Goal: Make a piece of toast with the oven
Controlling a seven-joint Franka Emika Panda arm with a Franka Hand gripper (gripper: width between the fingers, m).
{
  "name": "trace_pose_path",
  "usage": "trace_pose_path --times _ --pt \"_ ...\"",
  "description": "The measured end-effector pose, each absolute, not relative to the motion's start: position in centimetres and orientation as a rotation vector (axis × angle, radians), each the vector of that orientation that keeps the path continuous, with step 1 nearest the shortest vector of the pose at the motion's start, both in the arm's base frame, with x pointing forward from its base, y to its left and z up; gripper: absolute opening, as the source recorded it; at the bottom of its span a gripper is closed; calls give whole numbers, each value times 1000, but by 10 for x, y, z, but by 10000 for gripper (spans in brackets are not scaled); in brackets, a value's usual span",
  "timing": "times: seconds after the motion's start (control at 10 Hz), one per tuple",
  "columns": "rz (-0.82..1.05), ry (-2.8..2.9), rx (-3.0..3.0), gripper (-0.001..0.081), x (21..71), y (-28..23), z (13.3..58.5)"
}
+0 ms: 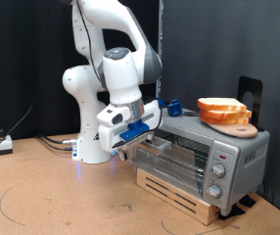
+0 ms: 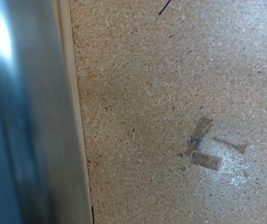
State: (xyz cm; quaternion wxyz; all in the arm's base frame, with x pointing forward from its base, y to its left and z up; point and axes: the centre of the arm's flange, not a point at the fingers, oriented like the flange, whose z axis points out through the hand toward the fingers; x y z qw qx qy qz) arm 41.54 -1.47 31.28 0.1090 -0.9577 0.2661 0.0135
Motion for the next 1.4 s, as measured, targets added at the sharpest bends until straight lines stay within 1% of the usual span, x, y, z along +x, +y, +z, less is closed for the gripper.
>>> trace_pose_path --times 0.3,0.7,1.4 --pt "-40 882 -2807 807 426 -23 313" --pt "-55 929 -2808 807 444 -35 312" --pt "-7 1031 -2888 807 457 -66 273"
